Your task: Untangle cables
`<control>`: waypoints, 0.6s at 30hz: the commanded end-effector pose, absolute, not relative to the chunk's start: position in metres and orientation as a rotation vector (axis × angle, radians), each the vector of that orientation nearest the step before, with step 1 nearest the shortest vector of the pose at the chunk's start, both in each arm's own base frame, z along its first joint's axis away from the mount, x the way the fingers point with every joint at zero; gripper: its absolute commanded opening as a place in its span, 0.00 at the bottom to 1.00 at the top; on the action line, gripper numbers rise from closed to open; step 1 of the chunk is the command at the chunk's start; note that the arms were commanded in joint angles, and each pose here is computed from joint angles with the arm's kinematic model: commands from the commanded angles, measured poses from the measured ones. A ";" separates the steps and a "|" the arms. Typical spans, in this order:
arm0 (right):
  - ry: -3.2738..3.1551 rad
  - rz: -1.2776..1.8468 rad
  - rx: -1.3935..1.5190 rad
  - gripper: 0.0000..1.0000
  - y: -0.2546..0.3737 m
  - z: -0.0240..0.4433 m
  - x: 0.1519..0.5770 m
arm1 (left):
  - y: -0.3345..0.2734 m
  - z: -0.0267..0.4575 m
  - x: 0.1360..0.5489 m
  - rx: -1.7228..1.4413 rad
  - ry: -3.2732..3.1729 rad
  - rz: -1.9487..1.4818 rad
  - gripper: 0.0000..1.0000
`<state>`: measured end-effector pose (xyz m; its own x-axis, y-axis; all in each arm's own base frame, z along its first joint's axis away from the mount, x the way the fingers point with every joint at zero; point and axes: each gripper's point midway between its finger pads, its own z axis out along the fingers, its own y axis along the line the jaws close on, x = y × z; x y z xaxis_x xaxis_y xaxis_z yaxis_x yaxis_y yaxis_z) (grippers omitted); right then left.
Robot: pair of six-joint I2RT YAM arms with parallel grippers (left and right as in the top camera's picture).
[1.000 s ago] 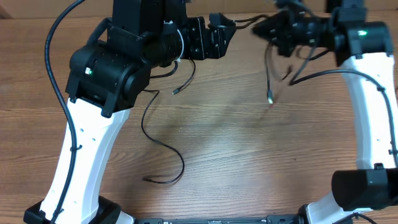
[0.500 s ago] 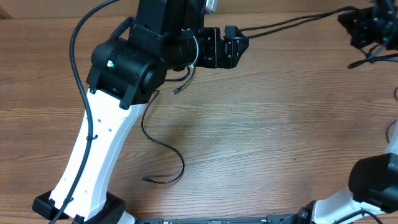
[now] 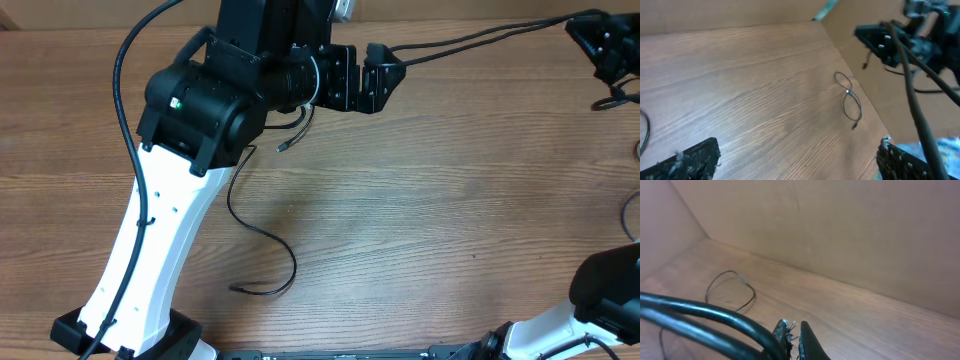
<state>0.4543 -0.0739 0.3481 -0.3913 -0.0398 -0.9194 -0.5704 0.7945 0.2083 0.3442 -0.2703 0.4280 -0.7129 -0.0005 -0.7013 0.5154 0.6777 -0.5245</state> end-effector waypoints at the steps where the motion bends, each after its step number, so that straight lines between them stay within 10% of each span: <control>1: 2.022 0.617 -0.379 0.04 -0.076 0.314 0.471 | -0.258 0.485 0.309 0.568 1.991 -1.020 1.00; 18: 1.793 1.065 -0.738 0.04 0.138 0.364 0.466 | -0.182 0.350 0.313 0.403 2.587 -0.390 1.00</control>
<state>0.4756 0.1357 0.3386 -0.3893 -0.1370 -0.9109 -0.8116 0.5187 0.2689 0.2958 -0.2070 0.3711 -0.8140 0.2115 -0.5410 0.4402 0.8322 -0.3371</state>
